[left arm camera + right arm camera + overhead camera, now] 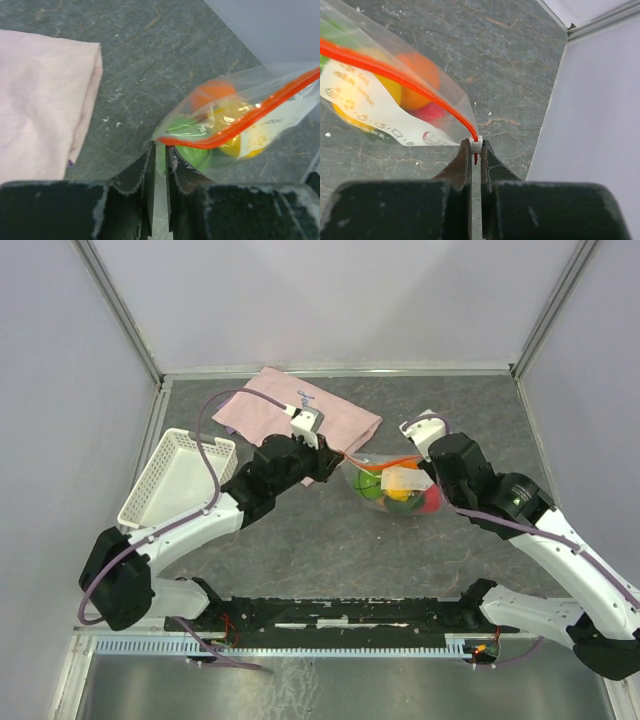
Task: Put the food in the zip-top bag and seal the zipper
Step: Zip the zipper food storage bag at the center of the board, then place the zipper food storage bag at the center of the board.
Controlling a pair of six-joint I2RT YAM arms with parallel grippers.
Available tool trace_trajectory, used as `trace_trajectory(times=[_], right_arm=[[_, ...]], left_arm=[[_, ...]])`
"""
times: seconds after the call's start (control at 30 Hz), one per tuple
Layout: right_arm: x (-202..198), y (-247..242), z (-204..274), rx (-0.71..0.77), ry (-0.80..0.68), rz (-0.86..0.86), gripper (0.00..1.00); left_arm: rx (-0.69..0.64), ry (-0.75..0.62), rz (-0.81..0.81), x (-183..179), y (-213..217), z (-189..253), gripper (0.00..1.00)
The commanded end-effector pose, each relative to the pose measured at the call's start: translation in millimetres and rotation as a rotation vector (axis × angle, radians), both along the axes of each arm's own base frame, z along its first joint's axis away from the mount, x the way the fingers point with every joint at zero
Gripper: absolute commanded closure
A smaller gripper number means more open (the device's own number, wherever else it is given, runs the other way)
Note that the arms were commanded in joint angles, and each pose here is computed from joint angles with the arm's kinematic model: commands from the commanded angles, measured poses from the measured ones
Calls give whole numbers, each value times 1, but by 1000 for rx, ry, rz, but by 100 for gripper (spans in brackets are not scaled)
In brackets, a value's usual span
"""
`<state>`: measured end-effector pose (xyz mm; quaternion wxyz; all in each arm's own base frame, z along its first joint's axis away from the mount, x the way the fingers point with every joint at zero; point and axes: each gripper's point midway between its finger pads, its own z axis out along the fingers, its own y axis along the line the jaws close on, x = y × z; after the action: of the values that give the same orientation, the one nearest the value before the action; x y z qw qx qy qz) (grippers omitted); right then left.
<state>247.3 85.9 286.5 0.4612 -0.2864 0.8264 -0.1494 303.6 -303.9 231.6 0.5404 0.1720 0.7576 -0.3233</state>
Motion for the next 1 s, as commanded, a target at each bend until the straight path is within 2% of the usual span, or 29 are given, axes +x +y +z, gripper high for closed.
trace_trajectory(times=[0.0,0.17,0.3,0.47,0.63,0.77,0.97], right_arm=[[7,-11,14,86,-110,-119,98],[-3,-3,-13,151,-58,-85,98],[-17,4,-30,235,-10,-51,98],[-35,21,-48,375,64,-2,98],[-66,67,-70,519,251,208,94],[-88,89,-92,564,409,305,93],[-98,108,-125,601,564,300,89]], left_arm=[[-163,23,-92,-4,-28,36,76],[-191,80,-12,-14,-6,24,57],[-160,109,77,-25,24,17,44],[-113,95,180,-42,67,29,36],[-108,32,289,-67,120,52,27],[-117,-50,371,-88,163,70,21],[-91,-96,480,-105,207,71,15]])
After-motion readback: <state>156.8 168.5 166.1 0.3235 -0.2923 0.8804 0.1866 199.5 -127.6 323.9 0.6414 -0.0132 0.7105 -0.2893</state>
